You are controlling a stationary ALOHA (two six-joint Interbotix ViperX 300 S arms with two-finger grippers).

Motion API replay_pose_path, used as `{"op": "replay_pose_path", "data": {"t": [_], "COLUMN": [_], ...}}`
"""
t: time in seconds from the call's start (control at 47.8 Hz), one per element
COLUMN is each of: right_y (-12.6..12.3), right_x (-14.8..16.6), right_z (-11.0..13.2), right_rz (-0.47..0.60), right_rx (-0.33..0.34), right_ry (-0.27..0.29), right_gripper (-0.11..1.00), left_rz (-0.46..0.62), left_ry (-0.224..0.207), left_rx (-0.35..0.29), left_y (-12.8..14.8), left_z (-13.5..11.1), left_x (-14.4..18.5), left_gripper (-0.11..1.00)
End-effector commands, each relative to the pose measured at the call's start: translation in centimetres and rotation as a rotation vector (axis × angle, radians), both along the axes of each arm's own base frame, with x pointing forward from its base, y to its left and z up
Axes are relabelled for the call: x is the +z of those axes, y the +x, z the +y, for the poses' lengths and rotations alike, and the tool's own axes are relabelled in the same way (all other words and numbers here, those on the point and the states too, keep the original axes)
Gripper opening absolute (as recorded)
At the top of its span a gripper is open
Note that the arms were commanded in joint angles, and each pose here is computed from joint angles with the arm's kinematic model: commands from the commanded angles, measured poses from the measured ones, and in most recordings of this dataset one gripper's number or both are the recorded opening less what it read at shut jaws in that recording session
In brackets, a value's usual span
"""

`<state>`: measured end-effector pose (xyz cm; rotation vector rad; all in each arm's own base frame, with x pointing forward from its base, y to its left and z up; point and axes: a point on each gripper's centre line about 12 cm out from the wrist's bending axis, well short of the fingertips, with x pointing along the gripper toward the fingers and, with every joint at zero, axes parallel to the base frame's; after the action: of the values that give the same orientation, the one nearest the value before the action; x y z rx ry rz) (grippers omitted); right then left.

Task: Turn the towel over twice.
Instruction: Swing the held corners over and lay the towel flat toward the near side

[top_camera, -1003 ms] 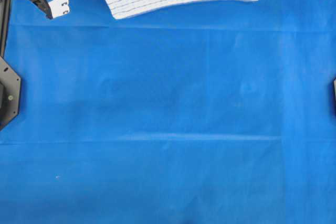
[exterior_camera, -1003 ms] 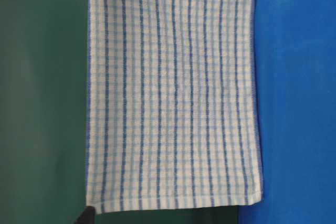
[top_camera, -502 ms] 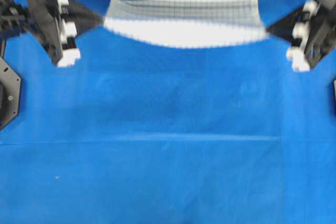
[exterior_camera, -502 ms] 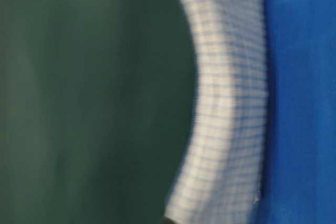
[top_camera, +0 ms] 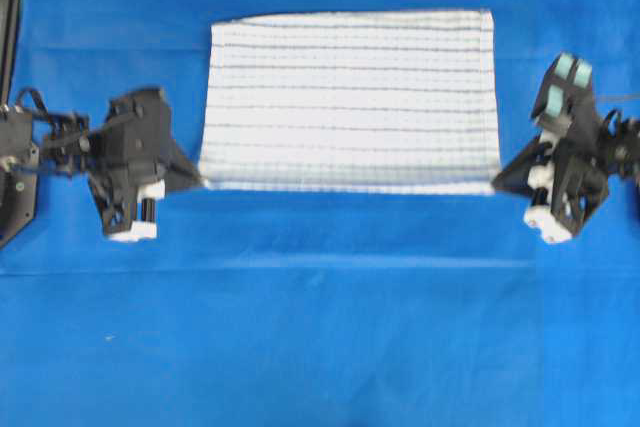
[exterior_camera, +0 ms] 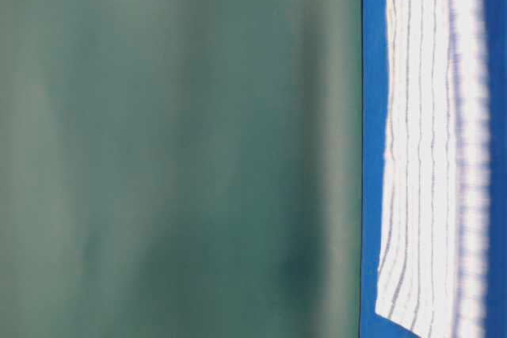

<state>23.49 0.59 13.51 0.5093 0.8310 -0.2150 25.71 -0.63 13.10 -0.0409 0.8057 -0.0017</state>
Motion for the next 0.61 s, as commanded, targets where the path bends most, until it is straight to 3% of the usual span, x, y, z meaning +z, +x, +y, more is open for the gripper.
{"op": "replay_pose_path", "data": {"t": [0.0,0.334,0.585], "right_y": [0.8,2.0,2.0], "right_x": [-0.2,-1.6,-1.6], "right_z": [1.0,4.4,5.2], "right_rz": [-0.015,0.021,0.024], "right_rx": [0.028,0.125,0.153], "right_ry": [0.014,0.037,0.04], "right_gripper": [0.05,0.05,0.05], "left_rz": [-0.018,0.02,0.023], "left_ry": [-0.016,-0.079,-0.085], "left_rx": [-0.024,-0.07,-0.103], "left_y": [0.3,-0.3,-0.4], "left_z": [-1.1,-4.0,-5.1], "left_x": [-0.3,-2.1,-2.1], "left_gripper": [0.03,0.03,0.03]}}
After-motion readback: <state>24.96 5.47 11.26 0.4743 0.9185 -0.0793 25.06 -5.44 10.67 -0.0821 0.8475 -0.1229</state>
